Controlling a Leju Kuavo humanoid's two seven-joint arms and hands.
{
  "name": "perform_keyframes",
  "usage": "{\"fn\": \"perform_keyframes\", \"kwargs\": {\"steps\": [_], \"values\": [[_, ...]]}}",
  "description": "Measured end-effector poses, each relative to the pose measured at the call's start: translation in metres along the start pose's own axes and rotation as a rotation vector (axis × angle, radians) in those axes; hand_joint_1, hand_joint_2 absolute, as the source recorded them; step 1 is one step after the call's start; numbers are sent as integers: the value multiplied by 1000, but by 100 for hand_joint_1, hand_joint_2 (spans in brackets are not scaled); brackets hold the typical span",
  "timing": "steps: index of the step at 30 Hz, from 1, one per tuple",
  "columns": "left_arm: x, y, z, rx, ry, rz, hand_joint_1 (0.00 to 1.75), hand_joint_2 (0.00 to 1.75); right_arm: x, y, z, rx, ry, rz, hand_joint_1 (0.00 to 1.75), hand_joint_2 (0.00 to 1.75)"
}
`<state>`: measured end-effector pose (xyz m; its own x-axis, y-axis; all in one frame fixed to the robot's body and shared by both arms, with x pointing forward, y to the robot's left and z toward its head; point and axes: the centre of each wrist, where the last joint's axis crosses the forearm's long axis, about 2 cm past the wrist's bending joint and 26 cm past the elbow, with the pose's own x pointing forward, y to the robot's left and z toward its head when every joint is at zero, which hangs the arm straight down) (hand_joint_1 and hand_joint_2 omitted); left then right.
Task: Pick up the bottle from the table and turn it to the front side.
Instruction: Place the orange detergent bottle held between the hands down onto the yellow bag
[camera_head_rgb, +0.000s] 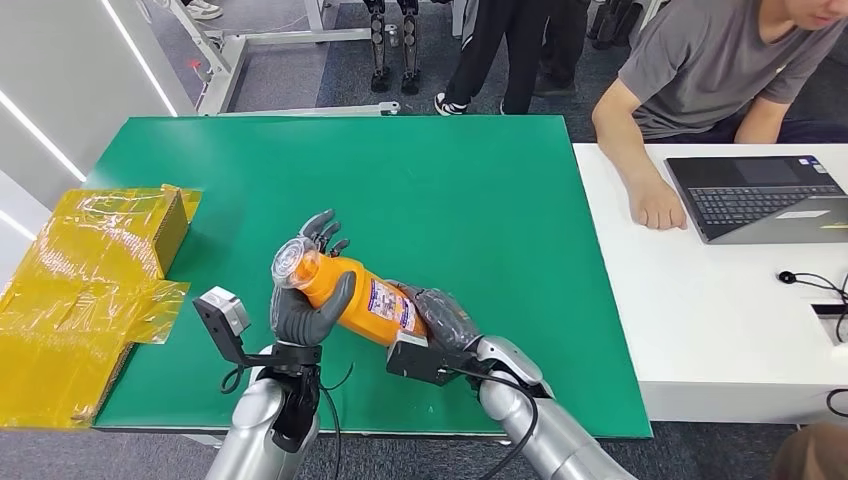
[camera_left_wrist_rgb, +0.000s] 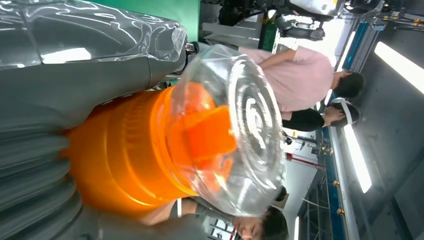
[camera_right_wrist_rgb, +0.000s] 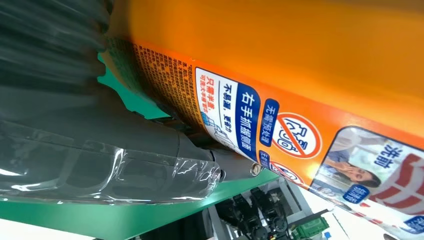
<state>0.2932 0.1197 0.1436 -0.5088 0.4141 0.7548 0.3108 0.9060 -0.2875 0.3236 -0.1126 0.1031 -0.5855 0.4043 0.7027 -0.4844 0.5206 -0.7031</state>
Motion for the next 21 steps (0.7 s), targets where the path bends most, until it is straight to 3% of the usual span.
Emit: {"fn": "perform_keyframes", "kwargs": {"steps": [21], "values": [[4,3,-1,12,-27,-5,175,175,1,0,-3,-36,0,-1,175,175]]}}
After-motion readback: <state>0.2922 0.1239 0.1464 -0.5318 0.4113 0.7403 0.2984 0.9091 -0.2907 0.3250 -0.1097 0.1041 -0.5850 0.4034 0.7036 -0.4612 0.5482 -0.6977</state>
